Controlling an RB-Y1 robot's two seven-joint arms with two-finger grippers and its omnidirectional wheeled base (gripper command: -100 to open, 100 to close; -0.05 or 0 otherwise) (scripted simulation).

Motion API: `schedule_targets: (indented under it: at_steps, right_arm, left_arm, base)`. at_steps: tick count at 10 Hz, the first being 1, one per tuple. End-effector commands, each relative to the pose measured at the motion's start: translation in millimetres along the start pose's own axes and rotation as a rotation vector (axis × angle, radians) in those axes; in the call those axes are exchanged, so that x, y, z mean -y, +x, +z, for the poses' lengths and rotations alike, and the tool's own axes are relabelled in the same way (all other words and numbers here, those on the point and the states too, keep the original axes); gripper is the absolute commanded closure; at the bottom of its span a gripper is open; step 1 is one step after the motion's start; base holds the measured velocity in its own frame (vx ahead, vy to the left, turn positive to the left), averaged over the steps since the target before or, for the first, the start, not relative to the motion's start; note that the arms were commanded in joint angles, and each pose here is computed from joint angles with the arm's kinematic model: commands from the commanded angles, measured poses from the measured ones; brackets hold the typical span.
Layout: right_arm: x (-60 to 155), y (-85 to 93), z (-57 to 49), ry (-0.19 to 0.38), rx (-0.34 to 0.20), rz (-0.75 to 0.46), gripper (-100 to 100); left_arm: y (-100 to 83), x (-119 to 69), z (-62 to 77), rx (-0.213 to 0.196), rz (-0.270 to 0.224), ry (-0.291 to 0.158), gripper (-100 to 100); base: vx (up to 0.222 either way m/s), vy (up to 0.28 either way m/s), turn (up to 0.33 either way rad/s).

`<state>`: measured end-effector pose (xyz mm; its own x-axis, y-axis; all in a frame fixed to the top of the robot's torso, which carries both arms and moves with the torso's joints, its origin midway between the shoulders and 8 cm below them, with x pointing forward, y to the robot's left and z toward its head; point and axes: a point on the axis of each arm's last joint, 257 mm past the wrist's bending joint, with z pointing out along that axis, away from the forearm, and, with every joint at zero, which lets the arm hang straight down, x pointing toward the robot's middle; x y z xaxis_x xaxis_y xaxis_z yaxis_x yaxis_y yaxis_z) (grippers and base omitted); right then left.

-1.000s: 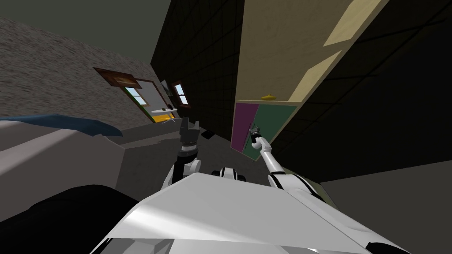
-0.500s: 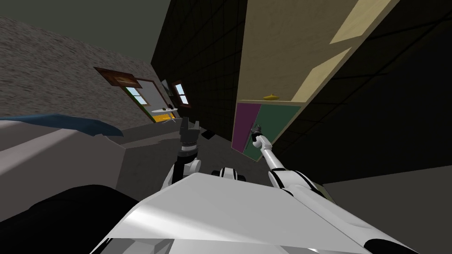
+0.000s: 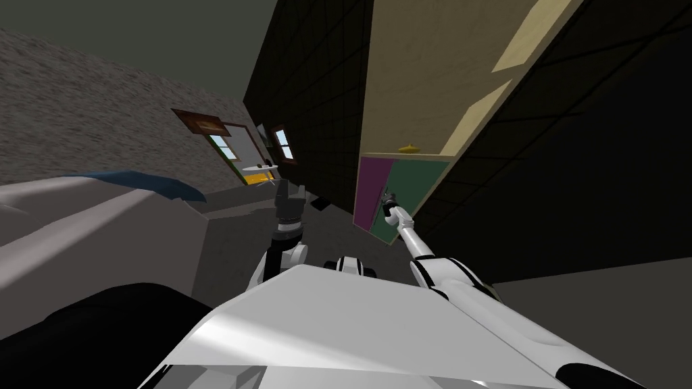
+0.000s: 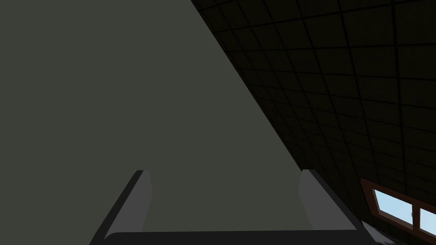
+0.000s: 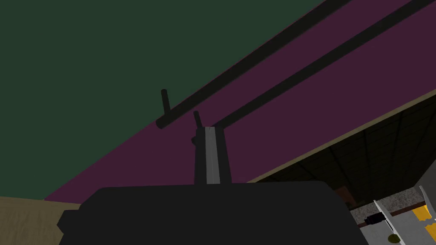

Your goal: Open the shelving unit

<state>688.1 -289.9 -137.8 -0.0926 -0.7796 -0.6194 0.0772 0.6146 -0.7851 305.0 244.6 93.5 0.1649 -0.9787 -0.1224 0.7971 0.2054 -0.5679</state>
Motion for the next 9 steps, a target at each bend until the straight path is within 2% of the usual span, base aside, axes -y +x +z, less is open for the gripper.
schedule_targets:
  at_steps: [1,2,3,4,5,7,8,9]
  right_arm:
    - [-15.7,-24.0,2.4,-0.044,0.057,-0.001,100]
    - [-21.8,-32.4,2.6,-0.061,0.078,-0.001,100]
    - [-21.8,-32.4,2.6,-0.061,0.078,-0.001,100]
    - [-33.9,-48.6,2.5,-0.095,0.119,-0.002,100]
    - [-39.9,-56.5,2.1,-0.112,0.139,-0.003,100]
    - [-39.5,-52.8,1.9,-0.110,0.137,-0.002,100]
    - [-28.4,-43.3,4.5,-0.086,0.111,-0.010,-100]
    - [-26.1,-41.1,5.0,-0.081,0.105,-0.012,-100]
  left_arm:
    - [0.0,0.0,0.0,0.000,0.000,0.000,0]
    - [0.0,0.0,0.0,0.000,0.000,0.000,0]
    - [0.0,0.0,0.0,0.000,0.000,0.000,0]
    - [0.0,0.0,0.0,0.000,0.000,0.000,0]
    - [0.0,0.1,0.0,0.000,0.000,0.000,0]
    - [0.0,0.0,0.0,0.000,0.000,0.000,0]
    - [0.0,0.0,-0.1,0.000,0.000,0.000,0]
    - [0.0,0.1,-0.1,0.000,0.000,0.000,0]
  base:
    - [-0.150,-0.186,0.139]
    - [-0.151,-0.174,0.116]
    - [-0.116,-0.111,0.033]
    - [-0.176,-0.148,0.151]
    - [-0.232,-0.160,0.169]
    - [-0.096,-0.099,0.024]
    - [0.052,0.040,-0.084]
    - [0.104,0.107,-0.064]
